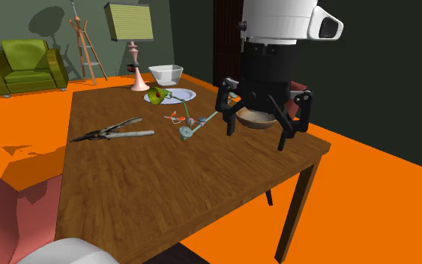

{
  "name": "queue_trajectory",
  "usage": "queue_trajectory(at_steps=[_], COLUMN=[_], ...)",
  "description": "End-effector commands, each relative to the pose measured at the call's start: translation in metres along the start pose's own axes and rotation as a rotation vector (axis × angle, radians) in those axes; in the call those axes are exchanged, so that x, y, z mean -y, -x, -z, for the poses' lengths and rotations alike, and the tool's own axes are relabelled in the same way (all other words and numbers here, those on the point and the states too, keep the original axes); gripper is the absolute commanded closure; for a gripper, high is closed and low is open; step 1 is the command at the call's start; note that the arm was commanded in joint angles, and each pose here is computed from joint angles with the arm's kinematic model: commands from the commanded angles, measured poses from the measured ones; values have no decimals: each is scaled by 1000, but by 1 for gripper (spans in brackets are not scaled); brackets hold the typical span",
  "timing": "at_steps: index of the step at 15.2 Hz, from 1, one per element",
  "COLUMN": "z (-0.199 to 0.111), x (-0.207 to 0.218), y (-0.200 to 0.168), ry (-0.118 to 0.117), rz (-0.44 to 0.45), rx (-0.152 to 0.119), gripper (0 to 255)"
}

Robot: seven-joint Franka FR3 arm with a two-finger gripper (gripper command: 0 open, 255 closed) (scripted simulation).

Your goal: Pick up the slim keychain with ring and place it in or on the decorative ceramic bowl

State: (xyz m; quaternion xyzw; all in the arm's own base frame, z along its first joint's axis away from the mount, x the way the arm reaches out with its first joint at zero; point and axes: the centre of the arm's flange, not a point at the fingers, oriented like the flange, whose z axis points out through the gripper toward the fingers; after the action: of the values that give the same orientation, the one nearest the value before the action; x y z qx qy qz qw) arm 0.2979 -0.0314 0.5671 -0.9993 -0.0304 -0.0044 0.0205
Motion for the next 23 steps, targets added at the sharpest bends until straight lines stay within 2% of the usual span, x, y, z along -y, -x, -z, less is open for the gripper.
queue_trajectory(at_steps=[1, 12, 23], z=[0, -31, -63], x=[0, 94, 206], y=[0, -108, -198], ry=[0, 11, 23], rz=[0, 177, 354], rx=[0, 6, 13], gripper=[0, 0, 0])
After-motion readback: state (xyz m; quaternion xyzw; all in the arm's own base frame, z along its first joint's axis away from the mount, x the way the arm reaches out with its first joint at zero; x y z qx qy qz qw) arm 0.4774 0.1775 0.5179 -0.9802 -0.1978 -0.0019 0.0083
